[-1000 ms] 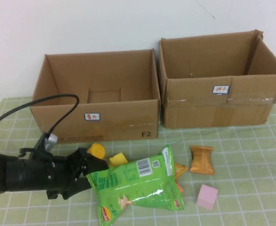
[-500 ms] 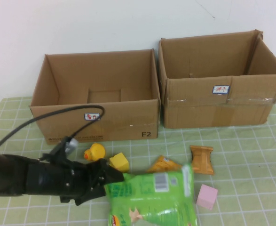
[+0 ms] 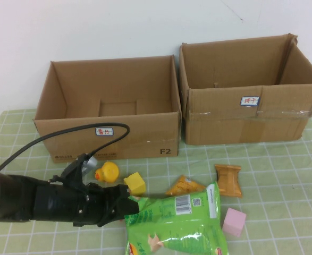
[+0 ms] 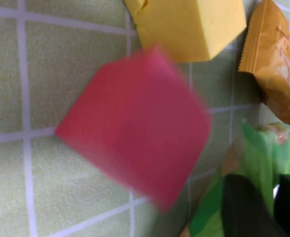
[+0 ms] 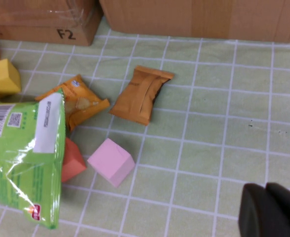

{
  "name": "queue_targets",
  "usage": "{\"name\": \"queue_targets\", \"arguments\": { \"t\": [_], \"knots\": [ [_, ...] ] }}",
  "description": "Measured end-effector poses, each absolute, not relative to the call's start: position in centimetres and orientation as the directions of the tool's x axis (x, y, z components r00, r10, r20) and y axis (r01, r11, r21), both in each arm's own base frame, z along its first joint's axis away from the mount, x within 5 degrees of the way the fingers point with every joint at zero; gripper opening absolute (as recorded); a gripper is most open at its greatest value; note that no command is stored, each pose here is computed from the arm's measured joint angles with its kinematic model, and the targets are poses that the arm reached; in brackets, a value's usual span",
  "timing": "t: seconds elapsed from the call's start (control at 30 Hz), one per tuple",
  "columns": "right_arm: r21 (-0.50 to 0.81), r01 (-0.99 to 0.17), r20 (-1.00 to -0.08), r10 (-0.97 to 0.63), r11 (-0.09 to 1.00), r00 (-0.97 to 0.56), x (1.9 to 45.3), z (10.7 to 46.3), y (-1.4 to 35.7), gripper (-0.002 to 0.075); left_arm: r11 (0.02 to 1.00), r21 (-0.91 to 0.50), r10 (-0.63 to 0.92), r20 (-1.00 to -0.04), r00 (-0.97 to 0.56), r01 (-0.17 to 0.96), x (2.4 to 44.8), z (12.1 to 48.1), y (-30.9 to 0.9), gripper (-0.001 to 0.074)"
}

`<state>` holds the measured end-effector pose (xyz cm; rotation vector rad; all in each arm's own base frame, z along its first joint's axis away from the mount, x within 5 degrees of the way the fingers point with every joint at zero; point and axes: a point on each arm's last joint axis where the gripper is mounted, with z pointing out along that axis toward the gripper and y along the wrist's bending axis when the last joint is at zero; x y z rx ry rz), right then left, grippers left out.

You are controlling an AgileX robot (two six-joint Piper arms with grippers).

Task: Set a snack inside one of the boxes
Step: Pick up the potato chip

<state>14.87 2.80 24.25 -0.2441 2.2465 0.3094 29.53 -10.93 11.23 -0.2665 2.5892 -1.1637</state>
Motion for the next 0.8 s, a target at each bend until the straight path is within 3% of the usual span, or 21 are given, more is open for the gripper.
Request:
{"name": "queue_targets", "arguments": {
  "t": [0.07, 0.17, 0.5, 0.8],
  "knots": [
    [0.141, -0.276, -0.771, -0.07, 0.951, -0.633, 14.9, 24.3, 2.8, -0.0002, 0.654, -0.755, -0.281, -0.185, -0.942, -0.047, 29.5, 11.3, -11.0, 0.0066],
    [0.143, -0.276, -0.771, -0.068, 0.951, -0.633, 14.9, 24.3, 2.8, -0.0002, 0.644, -0.764, -0.276, -0.181, -0.944, -0.041, 29.5, 11.3, -11.1, 0.002],
    [0.145, -0.275, -0.771, -0.066, 0.95, -0.633, 14.9, 24.3, 2.8, -0.0002, 0.467, -0.884, -0.219, -0.097, -0.971, -0.017, 28.9, 13.0, -12.4, 0.0003],
    [0.146, -0.275, -0.771, -0.064, 0.95, -0.633, 14.9, 24.3, 2.8, -0.0002, 0.396, -0.917, -0.2, -0.05, -0.979, -0.034, 28.6, 13.6, -12.8, 0.0001]
  ]
}}
